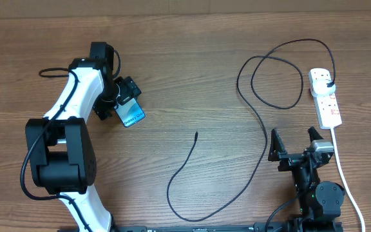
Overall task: Plug charger to phone and switch on socket
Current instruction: 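Lower the left gripper onto the phone's bottom edge, then close the left gripper on the phone's bottom end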
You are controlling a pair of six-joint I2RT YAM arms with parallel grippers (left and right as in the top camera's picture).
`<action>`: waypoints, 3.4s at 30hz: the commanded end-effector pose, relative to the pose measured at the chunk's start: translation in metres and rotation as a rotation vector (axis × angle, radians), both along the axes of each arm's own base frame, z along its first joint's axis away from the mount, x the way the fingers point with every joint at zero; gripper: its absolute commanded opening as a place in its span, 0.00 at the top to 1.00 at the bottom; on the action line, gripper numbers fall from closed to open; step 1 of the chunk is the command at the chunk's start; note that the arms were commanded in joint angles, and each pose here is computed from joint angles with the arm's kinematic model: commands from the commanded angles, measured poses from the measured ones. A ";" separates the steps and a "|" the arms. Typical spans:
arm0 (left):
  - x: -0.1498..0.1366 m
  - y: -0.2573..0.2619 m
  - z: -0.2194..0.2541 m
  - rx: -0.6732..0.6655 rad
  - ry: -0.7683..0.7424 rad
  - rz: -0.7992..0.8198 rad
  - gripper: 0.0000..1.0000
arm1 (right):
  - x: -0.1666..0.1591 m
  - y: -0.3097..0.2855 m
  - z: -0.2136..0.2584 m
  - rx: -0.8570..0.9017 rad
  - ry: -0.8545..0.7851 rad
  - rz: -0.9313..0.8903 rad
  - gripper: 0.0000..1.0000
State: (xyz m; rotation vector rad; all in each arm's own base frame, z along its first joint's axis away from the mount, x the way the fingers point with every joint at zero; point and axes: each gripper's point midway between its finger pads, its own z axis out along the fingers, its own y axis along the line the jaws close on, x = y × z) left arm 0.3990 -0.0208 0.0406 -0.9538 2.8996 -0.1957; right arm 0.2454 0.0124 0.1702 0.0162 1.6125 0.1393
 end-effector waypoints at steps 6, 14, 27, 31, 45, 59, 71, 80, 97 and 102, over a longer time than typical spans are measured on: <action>0.011 -0.001 0.000 -0.003 -0.024 0.022 0.00 | 0.000 -0.001 0.000 0.002 -0.008 -0.006 0.00; 0.011 0.000 -0.001 0.002 -0.022 0.022 0.00 | 0.000 -0.001 0.000 0.002 -0.008 -0.006 0.00; 0.015 0.001 -0.016 0.002 -0.010 0.044 0.00 | 0.000 -0.001 0.000 0.002 -0.008 -0.006 0.00; 0.014 0.005 -0.016 0.021 -0.007 0.046 0.00 | 0.000 -0.001 0.000 0.002 -0.008 -0.006 0.00; 0.018 0.006 -0.024 0.012 -0.006 0.104 0.00 | 0.000 -0.001 0.000 0.002 -0.008 -0.006 0.00; 0.014 0.013 -0.037 -0.018 0.033 0.154 0.00 | 0.000 -0.001 0.000 0.002 -0.008 -0.006 0.00; 0.014 0.016 -0.037 -0.013 0.033 0.154 0.00 | 0.000 -0.001 0.000 0.002 -0.008 -0.006 0.00; 0.017 0.004 -0.036 -0.042 0.023 0.118 0.00 | 0.000 -0.001 0.000 0.002 -0.009 -0.006 0.00; 0.024 0.013 0.009 0.069 0.043 0.108 0.00 | 0.000 -0.001 0.000 0.002 -0.009 -0.006 0.00; 0.019 0.017 0.008 0.095 0.059 0.121 0.00 | 0.000 -0.001 0.000 0.002 -0.008 -0.006 0.00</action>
